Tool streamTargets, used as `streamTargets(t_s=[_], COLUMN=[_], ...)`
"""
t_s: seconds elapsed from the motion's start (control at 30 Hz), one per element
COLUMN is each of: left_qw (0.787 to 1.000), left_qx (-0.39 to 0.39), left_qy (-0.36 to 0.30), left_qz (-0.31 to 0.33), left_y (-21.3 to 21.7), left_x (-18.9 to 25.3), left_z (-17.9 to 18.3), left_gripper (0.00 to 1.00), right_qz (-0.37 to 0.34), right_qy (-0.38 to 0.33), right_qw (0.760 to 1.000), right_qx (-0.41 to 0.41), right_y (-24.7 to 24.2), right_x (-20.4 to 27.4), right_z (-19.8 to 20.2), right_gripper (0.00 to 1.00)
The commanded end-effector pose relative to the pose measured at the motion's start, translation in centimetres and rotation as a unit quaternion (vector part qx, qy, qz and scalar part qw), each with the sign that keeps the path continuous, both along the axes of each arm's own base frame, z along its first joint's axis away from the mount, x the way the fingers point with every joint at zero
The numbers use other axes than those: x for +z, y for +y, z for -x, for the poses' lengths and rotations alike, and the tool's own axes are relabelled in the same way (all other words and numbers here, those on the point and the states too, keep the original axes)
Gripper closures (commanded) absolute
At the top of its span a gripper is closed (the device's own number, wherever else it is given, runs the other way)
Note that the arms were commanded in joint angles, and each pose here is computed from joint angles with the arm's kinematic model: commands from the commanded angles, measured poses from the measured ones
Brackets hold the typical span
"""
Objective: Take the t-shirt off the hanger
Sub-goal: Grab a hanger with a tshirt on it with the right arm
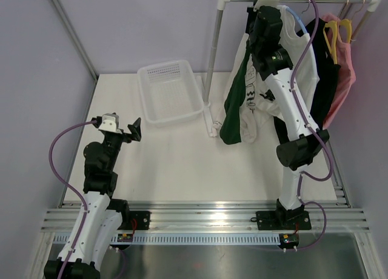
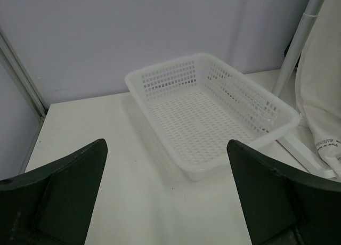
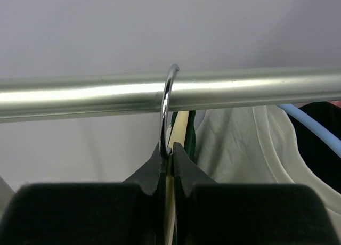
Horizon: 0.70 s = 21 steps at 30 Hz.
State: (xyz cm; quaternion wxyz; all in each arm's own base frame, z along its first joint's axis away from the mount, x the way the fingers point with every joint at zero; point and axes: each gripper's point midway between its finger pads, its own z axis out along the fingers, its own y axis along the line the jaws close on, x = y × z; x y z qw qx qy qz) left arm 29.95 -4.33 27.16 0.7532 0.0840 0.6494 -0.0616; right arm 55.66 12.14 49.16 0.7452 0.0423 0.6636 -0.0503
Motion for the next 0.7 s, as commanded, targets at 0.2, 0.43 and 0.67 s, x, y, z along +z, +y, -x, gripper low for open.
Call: streamTargets(t_s=[0.2, 0.43, 0.67], left_qw=[1.0, 1.0, 1.0], left_qx=[-0.005, -0.009, -0.017], left_qy=[-0.025, -0.028, -0.024], left_qz=[-0.004, -0.007, -0.009], left_y=[-0.1, -0.3, -0.5], left_x=[1.3, 1.4, 1.3], left_z=[-0.1, 0.1, 0.1], left_gripper=[0.01, 0.01, 0.01], right_qz=[-0.046, -0.054, -0.069], right_qy=[-0.127, -0.108, -0.042], right_qw=[0.99, 0.99, 0.991], right_qx=[0.032, 0.072, 0.11], right_y=[-2.0, -1.2, -0.1], right_x=[11.4, 11.1, 8.8], right_z=[7.8, 9.5, 10.7], right_gripper=[1.0, 1.0, 1.0])
